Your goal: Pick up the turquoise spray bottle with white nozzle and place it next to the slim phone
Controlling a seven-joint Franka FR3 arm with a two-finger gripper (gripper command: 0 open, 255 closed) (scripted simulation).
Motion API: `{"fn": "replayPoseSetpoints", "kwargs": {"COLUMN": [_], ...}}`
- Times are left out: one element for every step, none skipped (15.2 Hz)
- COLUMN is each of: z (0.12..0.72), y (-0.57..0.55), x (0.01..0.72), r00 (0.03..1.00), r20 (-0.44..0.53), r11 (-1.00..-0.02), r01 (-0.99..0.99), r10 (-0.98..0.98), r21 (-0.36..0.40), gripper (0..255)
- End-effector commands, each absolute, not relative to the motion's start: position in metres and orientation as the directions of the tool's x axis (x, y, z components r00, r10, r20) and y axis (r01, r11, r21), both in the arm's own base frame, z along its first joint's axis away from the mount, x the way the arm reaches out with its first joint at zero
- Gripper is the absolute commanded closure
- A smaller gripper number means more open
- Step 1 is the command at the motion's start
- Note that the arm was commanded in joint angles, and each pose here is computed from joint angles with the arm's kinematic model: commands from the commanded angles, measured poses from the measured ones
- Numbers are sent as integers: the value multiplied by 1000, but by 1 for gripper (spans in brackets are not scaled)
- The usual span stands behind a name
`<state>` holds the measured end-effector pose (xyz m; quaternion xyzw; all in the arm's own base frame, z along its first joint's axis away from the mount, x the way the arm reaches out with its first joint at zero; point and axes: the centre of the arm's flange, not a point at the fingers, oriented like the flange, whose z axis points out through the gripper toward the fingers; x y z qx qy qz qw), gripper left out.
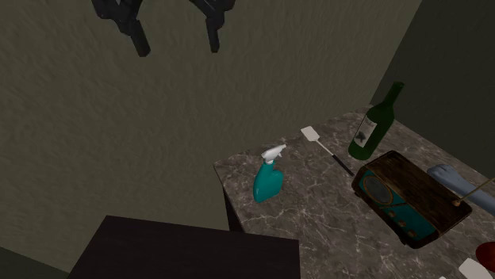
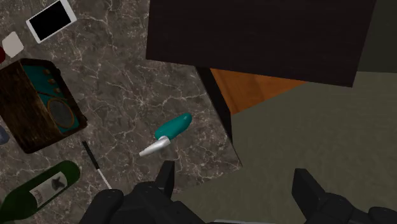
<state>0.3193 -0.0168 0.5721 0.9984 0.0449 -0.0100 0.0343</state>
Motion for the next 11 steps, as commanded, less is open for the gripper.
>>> {"fn": "replayPoseSetpoints", "kwargs": {"z": [572, 560, 548, 536, 524, 512, 500, 488, 476, 465, 453], "y": [-17, -19, -22, -25, -28, -31, -34, -38, -41, -45, -49], "x": [319, 324, 328, 333, 337, 341, 346, 350, 354, 358, 362], "r00": [996, 998, 999, 1000, 999, 998, 996, 993, 988, 983, 977], "r20": [-23, -20, -16, -13, -9, -5, -2, 2, 6, 10, 14], "r11": [-994, -996, -997, -997, -997, -995, -993, -989, -985, -980, -973], "r01": [90, 60, 30, -1, -31, -61, -92, -122, -152, -182, -212], "r10": [89, 59, 29, -2, -32, -62, -92, -122, -152, -182, -211], "r21": [67, 70, 72, 74, 76, 78, 80, 82, 84, 85, 86], "gripper": [0, 0, 0, 0, 0, 0, 0, 0, 0, 0, 0]}}
